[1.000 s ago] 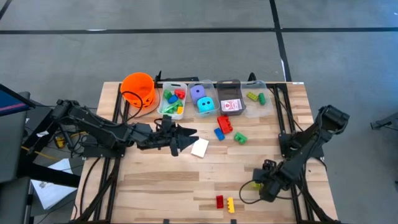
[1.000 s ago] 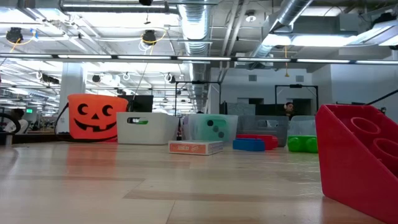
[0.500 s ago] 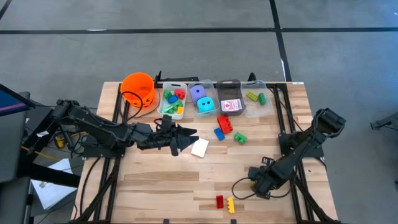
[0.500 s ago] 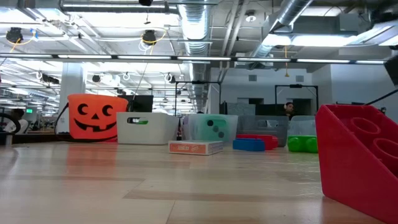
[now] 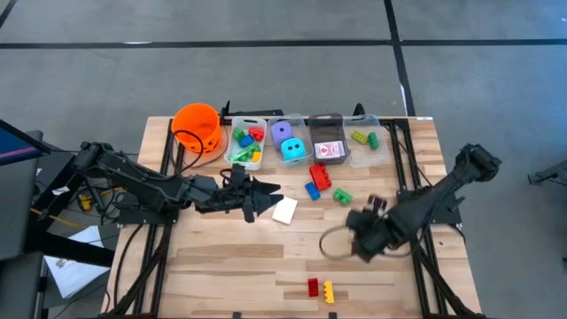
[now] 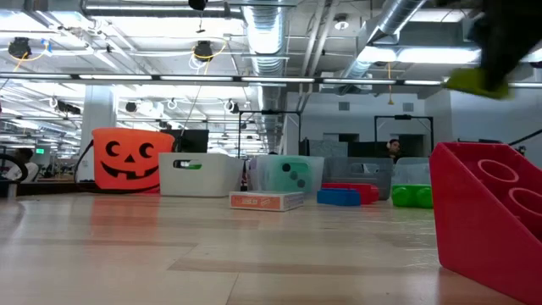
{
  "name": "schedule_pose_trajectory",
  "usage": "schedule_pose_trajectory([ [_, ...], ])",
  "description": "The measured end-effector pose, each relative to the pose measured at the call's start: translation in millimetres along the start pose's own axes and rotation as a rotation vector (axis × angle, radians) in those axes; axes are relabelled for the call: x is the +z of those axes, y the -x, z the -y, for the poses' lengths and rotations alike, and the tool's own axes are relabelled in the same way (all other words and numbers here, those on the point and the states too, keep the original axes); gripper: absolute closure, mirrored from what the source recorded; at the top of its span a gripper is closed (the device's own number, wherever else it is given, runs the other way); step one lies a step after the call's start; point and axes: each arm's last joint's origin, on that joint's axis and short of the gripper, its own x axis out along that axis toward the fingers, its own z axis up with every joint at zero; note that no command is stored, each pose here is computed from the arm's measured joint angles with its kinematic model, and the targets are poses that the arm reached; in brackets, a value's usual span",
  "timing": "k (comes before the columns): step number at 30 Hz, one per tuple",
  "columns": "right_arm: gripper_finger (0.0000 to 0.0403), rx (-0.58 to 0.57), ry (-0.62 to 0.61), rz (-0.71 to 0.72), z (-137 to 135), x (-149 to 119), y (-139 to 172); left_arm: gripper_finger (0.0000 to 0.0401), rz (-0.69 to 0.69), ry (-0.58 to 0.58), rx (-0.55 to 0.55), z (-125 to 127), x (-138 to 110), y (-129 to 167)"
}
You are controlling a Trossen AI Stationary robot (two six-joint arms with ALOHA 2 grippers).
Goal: Pick & Place Toys
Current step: Put the light green game piece into the right transparent bin
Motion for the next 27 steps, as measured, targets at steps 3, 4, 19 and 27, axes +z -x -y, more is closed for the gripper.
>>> schedule_pose_trajectory([
  [3, 0.0265, -0.128, -0.092, 0.078, 30, 15, 14, 0.0116, 0.0, 0.0, 0.0, 0, 0, 0],
  [4, 0.0263, -0.172, -0.123, 0.103, 42, 18, 18, 0.0116, 0.0, -0.001, 0.0, 0, 0, 0],
  [19, 0.0258, -0.45, -0.57, 0.243, 206, 57, 35, 0.0116, -0.032, -0.003, -0.033, -3, 4, -3],
  [27, 0.0256, -0.382, -0.641, 0.163, 256, 75, 9, 0.0116, 0.013, -0.004, 0.01, -15, 16, -10],
])
